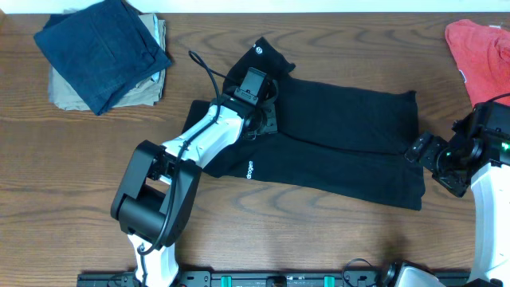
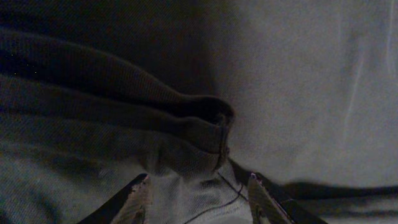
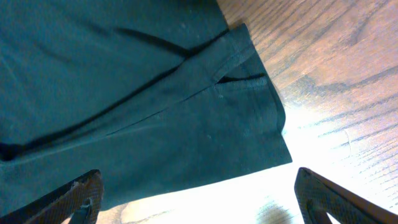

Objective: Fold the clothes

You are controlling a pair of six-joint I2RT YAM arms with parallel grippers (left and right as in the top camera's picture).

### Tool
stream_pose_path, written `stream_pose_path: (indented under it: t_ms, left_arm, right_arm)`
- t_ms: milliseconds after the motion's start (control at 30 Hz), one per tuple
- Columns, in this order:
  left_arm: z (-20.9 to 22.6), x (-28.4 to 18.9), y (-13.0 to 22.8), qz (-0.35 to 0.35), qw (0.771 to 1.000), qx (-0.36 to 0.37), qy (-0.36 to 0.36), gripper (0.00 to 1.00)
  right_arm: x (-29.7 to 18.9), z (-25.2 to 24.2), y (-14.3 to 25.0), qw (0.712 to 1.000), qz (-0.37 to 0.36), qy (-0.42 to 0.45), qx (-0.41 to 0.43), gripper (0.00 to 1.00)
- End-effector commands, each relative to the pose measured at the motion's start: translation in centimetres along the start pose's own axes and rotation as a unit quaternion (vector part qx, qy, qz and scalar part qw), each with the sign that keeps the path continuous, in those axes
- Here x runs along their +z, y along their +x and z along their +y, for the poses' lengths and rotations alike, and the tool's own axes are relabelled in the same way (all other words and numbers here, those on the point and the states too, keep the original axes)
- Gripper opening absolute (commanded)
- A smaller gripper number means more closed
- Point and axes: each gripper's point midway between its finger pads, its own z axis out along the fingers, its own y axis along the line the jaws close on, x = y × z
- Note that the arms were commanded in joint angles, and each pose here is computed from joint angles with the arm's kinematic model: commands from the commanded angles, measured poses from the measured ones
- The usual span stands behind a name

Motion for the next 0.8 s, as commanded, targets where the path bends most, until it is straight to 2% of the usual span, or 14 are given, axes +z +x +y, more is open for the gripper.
stream_pose_path:
  t_ms: [0,133,300,500,567,700,767]
  left_arm:
    - [0.5,0.3,0.1,0.003,0.999,0.04,-0.009,0.5]
    - [0.9,-1.7,0.1,0.011,0.999,0.033,-0.018,0.46]
    - [1.6,-5.3,-0.8,-0.003,1.0,0.016,-0.02,0.45]
    - [3.5,-3.8,-0.5,0.017,0.999,-0.001,-0.037,0.37]
    - [4.2,-2.5,0.2,0.034,0.998,-0.004,-0.046,0.34]
    - [5.9,-0.9,0.9,0.058,0.996,-0.006,-0.062,0.27]
    - [6.8,-0.9,0.9,0.063,0.996,-0.016,-0.068,0.26]
  right_arm:
    - [0.0,0.3,0.1,1.0,0.002,-0.002,-0.011,0.96]
    - [0.0,0.2,0.2,1.0,0.004,-0.001,-0.013,0.96]
    - [0.0,0.2,0.2,1.0,0.003,-0.002,-0.014,0.96]
    - [0.0,0.3,0.0,1.0,-0.001,-0.004,-0.015,0.94]
    - [0.0,0.3,0.0,1.0,-0.001,-0.003,-0.014,0.85]
    - [0.1,0.3,0.2,1.0,0.003,-0.004,-0.014,0.55]
    - [0.4,0.5,0.6,1.0,0.011,-0.011,-0.014,0.45]
